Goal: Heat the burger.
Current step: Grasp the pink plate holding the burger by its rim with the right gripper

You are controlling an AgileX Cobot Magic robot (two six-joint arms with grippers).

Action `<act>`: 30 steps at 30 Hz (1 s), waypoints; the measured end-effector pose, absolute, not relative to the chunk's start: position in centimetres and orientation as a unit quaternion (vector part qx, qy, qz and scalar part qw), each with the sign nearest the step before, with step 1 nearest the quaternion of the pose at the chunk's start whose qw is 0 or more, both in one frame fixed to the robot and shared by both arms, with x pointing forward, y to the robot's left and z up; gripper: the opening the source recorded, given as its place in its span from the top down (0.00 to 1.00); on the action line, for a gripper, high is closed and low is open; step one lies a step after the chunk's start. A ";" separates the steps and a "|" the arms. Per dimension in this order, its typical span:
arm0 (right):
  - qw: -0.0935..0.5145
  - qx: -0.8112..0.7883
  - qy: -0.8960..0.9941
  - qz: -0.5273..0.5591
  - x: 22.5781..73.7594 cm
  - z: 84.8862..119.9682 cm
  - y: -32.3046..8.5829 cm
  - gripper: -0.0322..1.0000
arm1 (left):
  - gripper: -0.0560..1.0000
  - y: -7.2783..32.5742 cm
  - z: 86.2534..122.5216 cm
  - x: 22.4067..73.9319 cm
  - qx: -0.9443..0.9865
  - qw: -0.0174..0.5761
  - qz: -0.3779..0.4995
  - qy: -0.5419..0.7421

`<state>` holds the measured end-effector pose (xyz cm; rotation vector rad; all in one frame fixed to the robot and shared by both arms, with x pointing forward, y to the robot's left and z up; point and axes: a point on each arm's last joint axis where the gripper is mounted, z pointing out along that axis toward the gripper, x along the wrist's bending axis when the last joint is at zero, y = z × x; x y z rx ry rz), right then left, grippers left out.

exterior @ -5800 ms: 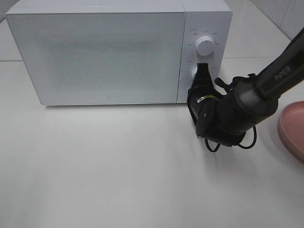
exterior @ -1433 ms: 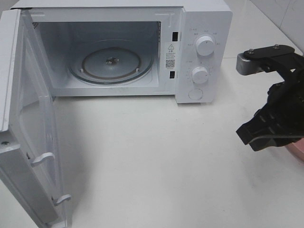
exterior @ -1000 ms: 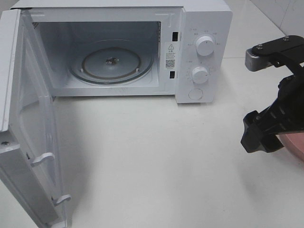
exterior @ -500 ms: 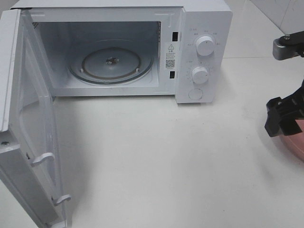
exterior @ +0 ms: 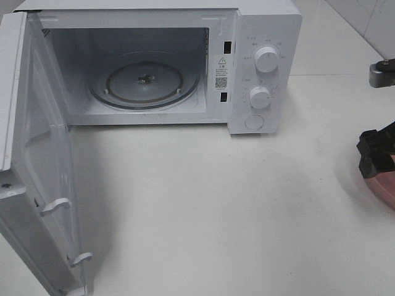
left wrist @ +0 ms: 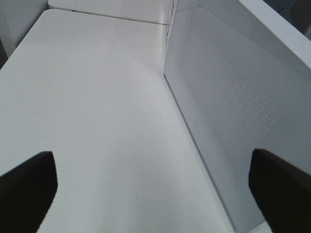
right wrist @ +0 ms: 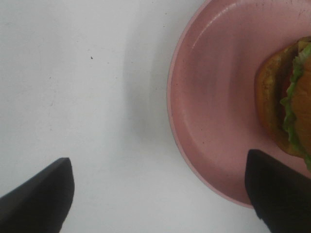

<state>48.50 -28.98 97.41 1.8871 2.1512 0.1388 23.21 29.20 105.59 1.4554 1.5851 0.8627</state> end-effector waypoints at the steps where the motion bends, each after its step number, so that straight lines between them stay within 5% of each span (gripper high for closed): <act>1: 0.138 0.652 0.744 0.048 48.5 97.4 -29.0 0.08 | 0.01 29.2 105.6 23.2 0.575 0.400 0.341 0.627; 30: 0.107 0.664 0.739 0.035 52.7 90.2 -30.2 0.14 | 0.01 29.2 105.6 23.2 0.575 0.400 0.341 0.627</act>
